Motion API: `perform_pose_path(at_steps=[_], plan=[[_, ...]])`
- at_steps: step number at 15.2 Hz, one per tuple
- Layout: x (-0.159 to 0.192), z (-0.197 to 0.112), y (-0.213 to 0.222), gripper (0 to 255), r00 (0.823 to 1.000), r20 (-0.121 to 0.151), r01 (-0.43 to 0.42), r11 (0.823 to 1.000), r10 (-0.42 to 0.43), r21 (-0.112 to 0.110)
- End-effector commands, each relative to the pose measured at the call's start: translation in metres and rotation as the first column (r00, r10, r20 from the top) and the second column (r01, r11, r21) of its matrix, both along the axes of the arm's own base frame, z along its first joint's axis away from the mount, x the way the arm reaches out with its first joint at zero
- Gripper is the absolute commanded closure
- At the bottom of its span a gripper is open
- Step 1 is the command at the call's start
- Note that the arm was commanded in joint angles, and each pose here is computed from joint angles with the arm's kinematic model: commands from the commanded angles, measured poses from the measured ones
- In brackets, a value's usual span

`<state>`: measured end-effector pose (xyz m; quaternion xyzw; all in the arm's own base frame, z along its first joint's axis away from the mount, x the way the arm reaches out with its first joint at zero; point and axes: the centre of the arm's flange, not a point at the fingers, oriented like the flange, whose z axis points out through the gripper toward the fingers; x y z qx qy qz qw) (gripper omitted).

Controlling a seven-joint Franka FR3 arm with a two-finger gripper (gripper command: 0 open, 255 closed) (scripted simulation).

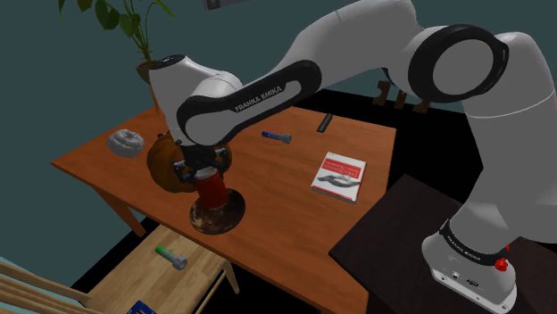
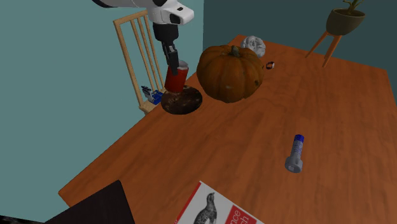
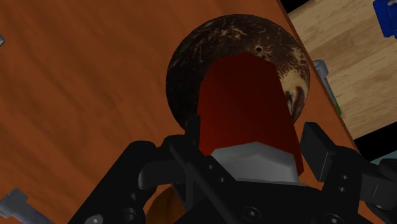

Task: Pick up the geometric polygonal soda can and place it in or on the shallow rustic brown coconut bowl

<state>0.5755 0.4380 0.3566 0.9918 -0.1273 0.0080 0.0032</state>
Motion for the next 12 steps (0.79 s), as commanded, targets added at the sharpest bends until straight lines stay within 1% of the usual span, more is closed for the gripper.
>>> perform_pose_path(at_steps=[1,12], plan=[[0.0,-0.01,0.001,255,1.0,0.001,0.0,1.0,0.0,0.001],[0.0,-0.067,0.001,255,1.0,0.001,0.0,1.0,0.0,0.001]])
